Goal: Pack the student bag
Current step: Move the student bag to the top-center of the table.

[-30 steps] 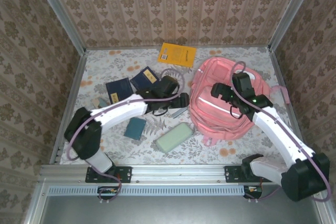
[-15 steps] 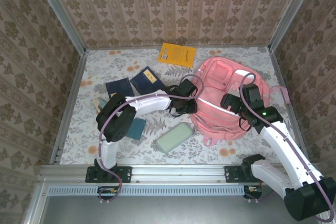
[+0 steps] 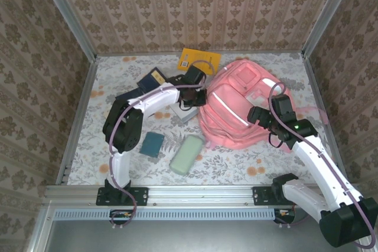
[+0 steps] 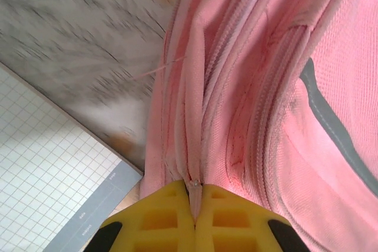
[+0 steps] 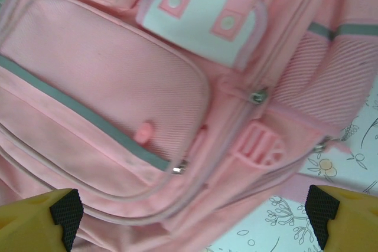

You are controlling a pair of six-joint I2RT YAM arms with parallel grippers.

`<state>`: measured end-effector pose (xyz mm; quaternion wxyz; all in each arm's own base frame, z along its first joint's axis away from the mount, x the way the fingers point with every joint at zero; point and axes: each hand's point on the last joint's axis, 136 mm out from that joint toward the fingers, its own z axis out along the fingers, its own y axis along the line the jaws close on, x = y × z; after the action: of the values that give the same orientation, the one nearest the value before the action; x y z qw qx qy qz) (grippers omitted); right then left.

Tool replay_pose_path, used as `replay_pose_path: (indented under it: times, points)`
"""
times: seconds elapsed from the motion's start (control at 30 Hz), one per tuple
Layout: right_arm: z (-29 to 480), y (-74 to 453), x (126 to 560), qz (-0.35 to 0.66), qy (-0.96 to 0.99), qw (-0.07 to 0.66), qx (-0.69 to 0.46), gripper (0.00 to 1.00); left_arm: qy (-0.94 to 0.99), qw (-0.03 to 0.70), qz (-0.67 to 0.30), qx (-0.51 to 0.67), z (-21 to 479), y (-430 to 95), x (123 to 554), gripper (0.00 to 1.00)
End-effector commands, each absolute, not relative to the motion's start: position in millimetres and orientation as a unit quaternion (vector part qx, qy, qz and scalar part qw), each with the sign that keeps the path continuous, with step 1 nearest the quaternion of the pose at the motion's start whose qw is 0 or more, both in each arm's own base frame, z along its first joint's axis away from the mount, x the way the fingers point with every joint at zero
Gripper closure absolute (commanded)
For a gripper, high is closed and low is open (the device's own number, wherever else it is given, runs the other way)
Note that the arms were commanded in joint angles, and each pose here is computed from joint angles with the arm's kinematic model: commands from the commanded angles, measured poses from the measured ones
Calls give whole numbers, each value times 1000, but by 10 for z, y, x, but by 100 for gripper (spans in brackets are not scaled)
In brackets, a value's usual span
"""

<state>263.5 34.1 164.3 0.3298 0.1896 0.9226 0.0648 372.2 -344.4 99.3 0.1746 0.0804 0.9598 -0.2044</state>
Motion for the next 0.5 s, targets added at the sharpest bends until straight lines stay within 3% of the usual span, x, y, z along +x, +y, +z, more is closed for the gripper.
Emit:
replay_pose_path:
  times: [0.0, 0.2, 0.23, 0.3, 0.4, 0.47]
  points:
    - [1583, 393, 2615, 73, 930, 313, 176, 0, 957, 222, -144, 117, 1143, -3129, 4157, 100]
    - [1497, 494, 2668, 90, 937, 296, 164, 0, 948, 230, -164, 146, 1240, -3016, 4683, 98]
    - [1478, 508, 2683, 92, 937, 293, 164, 1, 947, 232, -163, 148, 1252, -3017, 4755, 92]
    - [1450, 545, 2724, 98, 939, 289, 161, 0, 946, 237, -163, 149, 1298, -3023, 4857, 70]
    - [1392, 569, 2775, 99, 941, 282, 161, 0, 943, 242, -174, 146, 1426, -3065, 4861, 68]
    - [1327, 571, 2791, 96, 942, 276, 163, 0, 941, 251, -177, 144, 1535, -3090, 4778, 57]
